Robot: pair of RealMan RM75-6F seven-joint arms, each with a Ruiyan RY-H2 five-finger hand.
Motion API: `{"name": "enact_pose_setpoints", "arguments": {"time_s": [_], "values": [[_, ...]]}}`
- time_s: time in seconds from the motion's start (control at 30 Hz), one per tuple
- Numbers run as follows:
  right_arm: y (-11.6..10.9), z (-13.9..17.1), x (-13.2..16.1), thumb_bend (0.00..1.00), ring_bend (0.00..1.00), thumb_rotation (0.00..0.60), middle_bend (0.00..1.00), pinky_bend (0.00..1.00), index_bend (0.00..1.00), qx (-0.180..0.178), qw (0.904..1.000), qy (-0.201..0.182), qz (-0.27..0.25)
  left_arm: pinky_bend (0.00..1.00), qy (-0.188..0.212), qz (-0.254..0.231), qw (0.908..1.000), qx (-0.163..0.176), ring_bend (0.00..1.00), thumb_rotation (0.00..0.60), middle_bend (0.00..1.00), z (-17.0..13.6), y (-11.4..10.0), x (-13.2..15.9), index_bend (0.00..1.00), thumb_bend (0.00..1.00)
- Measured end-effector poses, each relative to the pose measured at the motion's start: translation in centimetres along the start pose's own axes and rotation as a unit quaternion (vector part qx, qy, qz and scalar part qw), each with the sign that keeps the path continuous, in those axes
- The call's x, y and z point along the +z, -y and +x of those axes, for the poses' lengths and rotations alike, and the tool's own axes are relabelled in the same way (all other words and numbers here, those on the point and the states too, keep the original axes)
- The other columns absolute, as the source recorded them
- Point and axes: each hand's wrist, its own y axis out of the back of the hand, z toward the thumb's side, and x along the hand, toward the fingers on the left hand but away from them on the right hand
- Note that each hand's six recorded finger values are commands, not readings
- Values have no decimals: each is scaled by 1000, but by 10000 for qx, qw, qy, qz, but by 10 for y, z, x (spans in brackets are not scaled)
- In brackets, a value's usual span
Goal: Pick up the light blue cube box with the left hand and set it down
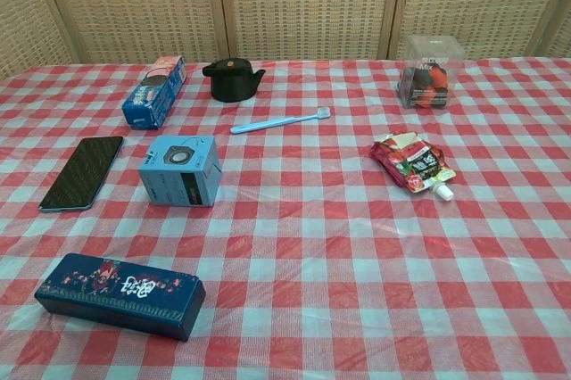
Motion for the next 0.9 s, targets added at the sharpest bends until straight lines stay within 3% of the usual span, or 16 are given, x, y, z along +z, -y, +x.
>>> {"name": "enact_pose_setpoints", "arguments": {"time_s": [0.23, 0.47, 0.67, 0.9], "values": [[-1, 0, 0, 0, 0, 600, 0, 0, 0, -1, 10000, 4, -15, 0, 191, 68, 9998, -56, 0, 600, 0, 5, 3, 11, 0, 0], [1, -1, 0, 0, 0, 600, 0, 0, 0, 23, 10000, 8, -28, 0, 770, 487, 9956, -207, 0, 600, 0, 30, 7, 50, 0, 0], [0, -2, -3, 0, 0, 600, 0, 0, 0, 10, 10000, 79, -22, 8, 1549, 1218, 9788, -558, 0, 600, 0, 76, 20, 116, 0, 0], [5, -4, -9, 0, 0, 600, 0, 0, 0, 75, 9998, 194, 20, 36, 2013, 1919, 9555, -986, 0, 600, 0, 119, 48, 191, 0, 0]]}}
